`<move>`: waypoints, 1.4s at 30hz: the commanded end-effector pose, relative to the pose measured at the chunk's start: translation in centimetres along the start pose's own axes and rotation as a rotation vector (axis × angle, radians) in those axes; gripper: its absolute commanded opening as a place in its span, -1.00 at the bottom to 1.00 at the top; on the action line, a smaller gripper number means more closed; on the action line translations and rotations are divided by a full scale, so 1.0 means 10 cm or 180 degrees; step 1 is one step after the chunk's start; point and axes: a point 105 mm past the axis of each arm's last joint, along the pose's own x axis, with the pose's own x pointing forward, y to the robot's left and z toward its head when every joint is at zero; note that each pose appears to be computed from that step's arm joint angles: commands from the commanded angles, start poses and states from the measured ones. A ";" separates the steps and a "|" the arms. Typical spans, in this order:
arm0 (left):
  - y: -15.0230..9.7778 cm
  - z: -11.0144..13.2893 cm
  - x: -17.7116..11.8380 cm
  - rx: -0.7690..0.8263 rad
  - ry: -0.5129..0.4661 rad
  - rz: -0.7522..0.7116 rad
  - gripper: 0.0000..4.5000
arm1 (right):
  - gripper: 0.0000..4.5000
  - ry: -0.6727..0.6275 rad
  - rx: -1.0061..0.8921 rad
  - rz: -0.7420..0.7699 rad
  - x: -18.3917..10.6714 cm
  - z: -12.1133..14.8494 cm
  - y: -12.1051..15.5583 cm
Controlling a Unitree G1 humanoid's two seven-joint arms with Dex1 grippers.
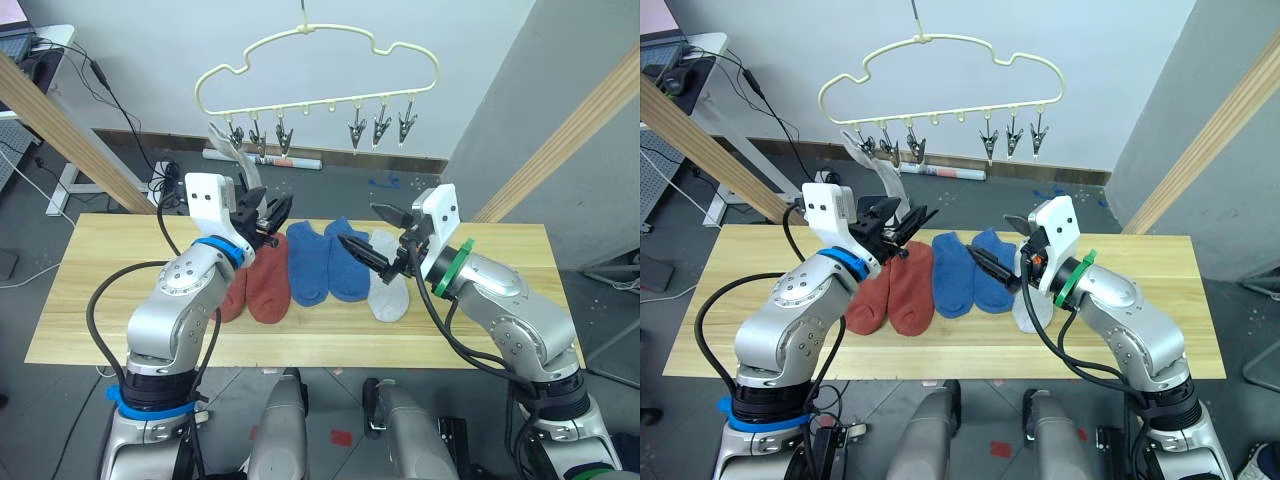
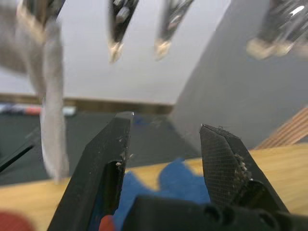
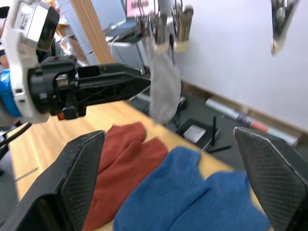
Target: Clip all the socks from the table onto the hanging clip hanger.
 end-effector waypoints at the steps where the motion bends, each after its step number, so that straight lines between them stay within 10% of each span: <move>1: -0.01 0.20 0.04 0.0021 -0.0334 -0.0001 0.09 | 1.00 -0.0300 -0.0132 0.0064 -0.03 0.22 0.05; 8: -0.02 0.31 0.19 0.0018 -0.0565 -0.0013 -0.38 | 1.00 -0.0379 -0.0211 0.0111 0.02 0.33 0.05; 42: 0.29 0.45 0.34 0.0160 -0.0865 0.0541 -0.38 | 1.00 -0.0538 -0.0259 0.0163 0.05 0.56 0.05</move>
